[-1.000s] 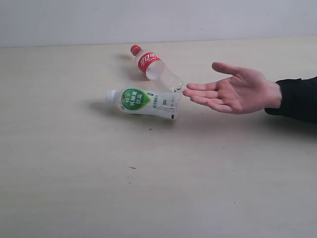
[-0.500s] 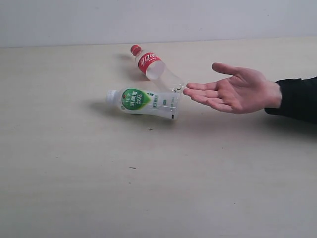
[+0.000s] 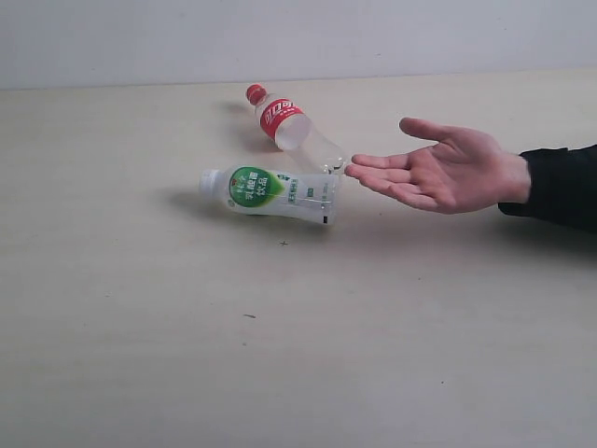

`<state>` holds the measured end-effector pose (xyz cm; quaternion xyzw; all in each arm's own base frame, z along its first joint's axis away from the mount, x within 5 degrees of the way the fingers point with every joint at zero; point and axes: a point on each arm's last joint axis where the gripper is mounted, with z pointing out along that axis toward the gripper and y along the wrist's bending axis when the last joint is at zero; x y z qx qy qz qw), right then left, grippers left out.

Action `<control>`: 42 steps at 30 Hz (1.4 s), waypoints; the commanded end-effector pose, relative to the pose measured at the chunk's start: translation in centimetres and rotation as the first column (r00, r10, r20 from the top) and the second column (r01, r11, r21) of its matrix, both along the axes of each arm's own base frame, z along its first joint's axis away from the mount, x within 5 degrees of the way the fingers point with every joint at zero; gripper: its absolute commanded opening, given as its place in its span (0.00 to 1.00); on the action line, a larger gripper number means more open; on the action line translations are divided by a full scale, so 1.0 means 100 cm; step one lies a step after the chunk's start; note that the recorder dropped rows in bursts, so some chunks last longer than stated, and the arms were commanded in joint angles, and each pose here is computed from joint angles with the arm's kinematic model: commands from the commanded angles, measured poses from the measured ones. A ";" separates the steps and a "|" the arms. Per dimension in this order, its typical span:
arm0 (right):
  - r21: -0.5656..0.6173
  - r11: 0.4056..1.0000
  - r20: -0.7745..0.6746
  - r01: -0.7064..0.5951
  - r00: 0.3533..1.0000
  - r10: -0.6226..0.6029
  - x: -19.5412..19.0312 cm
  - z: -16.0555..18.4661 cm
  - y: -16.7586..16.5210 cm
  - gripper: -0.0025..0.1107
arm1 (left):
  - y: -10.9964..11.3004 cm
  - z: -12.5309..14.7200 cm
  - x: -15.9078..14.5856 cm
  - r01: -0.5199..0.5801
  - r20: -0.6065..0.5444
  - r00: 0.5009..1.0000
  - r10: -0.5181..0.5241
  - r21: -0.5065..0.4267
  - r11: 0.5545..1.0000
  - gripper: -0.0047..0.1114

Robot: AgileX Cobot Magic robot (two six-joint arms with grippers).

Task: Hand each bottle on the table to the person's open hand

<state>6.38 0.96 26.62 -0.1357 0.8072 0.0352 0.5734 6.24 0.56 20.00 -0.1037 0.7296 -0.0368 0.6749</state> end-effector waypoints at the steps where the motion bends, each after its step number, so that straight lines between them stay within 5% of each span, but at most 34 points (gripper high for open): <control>1: 0.060 0.998 0.160 -0.007 0.987 -0.003 -0.020 0.010 -0.010 0.02 | 0.000 0.000 0.000 -0.001 0.004 1.000 0.001 -0.004 1.000 0.07; 18: 0.102 0.995 0.257 -0.015 0.966 -0.012 -0.034 0.015 -0.017 0.02 | 0.000 0.000 0.000 -0.001 0.007 1.000 0.001 -0.004 1.000 0.07; 20: 0.102 0.995 0.257 -0.015 0.966 -0.012 -0.034 0.015 -0.017 0.02 | 0.000 0.007 0.001 0.002 0.081 0.997 -0.004 0.025 1.000 0.07; 21: 0.102 0.995 0.257 -0.015 0.966 -0.012 -0.034 0.015 -0.017 0.02 | 0.000 0.012 0.001 0.006 0.136 0.991 -0.002 -0.034 0.999 0.07; 22: 0.102 0.995 0.257 -0.015 0.966 -0.012 -0.034 0.015 -0.017 0.02 | -0.001 0.015 0.000 0.025 0.180 0.984 0.012 -0.202 0.979 0.07; 23: 0.102 0.995 0.257 -0.015 0.966 -0.012 -0.034 0.015 -0.017 0.02 | -0.001 0.015 0.000 0.030 0.188 0.982 0.014 -0.230 0.973 0.07; 27: 0.102 0.995 0.257 -0.015 0.966 -0.012 -0.034 0.015 -0.017 0.02 | -0.002 0.032 -0.003 0.076 0.368 0.930 0.001 -0.195 0.978 0.07; 31: 0.102 0.995 0.257 -0.015 0.966 -0.012 -0.034 0.015 -0.017 0.02 | -0.001 0.025 -0.001 0.075 0.298 0.954 0.016 -0.291 0.954 0.07; 39: 0.101 0.995 0.258 -0.014 0.966 -0.012 -0.034 0.015 -0.017 0.02 | -0.002 0.024 -0.001 0.068 0.286 0.958 0.007 -0.250 0.966 0.07; 42: 0.102 0.995 0.257 -0.015 0.966 -0.012 -0.034 0.015 -0.017 0.02 | -0.002 0.032 -0.002 0.094 0.366 0.931 -0.001 -0.237 0.967 0.07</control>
